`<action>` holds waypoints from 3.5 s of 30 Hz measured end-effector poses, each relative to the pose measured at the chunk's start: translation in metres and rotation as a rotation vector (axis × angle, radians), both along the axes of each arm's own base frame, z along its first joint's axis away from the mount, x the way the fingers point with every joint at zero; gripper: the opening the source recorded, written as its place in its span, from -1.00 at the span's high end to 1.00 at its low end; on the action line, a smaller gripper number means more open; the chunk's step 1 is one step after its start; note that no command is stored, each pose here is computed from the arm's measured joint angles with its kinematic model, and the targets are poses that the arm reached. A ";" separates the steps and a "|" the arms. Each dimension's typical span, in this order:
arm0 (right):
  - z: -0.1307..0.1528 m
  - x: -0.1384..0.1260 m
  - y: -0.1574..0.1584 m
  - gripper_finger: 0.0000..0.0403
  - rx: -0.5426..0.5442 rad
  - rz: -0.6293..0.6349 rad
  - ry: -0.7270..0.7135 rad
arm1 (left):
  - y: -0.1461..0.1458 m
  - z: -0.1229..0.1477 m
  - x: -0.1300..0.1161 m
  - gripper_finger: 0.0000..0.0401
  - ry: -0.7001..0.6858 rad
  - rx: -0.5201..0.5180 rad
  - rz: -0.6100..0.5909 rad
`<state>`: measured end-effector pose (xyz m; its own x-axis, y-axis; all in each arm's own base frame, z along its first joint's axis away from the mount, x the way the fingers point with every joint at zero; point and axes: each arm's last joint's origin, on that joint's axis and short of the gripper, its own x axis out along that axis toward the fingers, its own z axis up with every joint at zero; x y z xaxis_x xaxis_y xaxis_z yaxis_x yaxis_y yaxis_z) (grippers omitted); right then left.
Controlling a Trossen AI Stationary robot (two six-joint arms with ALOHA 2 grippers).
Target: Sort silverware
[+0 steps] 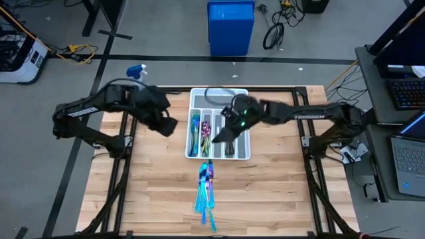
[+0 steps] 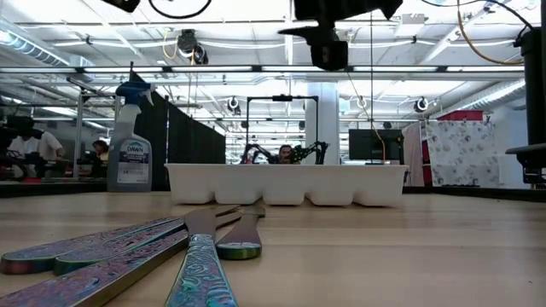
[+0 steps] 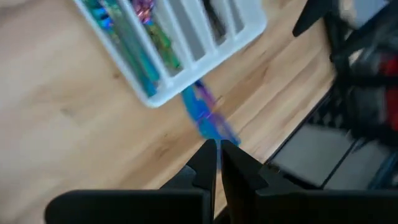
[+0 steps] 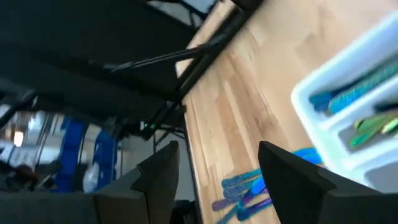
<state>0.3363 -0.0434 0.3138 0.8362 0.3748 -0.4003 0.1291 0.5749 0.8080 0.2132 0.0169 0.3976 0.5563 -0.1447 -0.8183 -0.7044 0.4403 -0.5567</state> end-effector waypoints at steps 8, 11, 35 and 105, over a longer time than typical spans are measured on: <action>0.011 -0.043 -0.025 0.00 -0.181 0.080 0.043 | -0.041 -0.041 0.076 0.96 0.056 -0.071 0.022; 0.014 -0.058 -0.030 0.00 -0.262 0.048 0.101 | -0.057 -0.068 0.103 0.96 0.109 -0.129 -0.097; 0.015 -0.084 -0.035 0.10 -0.425 -0.028 0.246 | -0.066 -0.114 0.132 0.94 0.256 -0.071 -0.003; 0.020 -0.071 0.040 0.30 -0.375 0.164 0.184 | -0.144 -0.245 0.212 -0.23 0.224 -0.315 0.134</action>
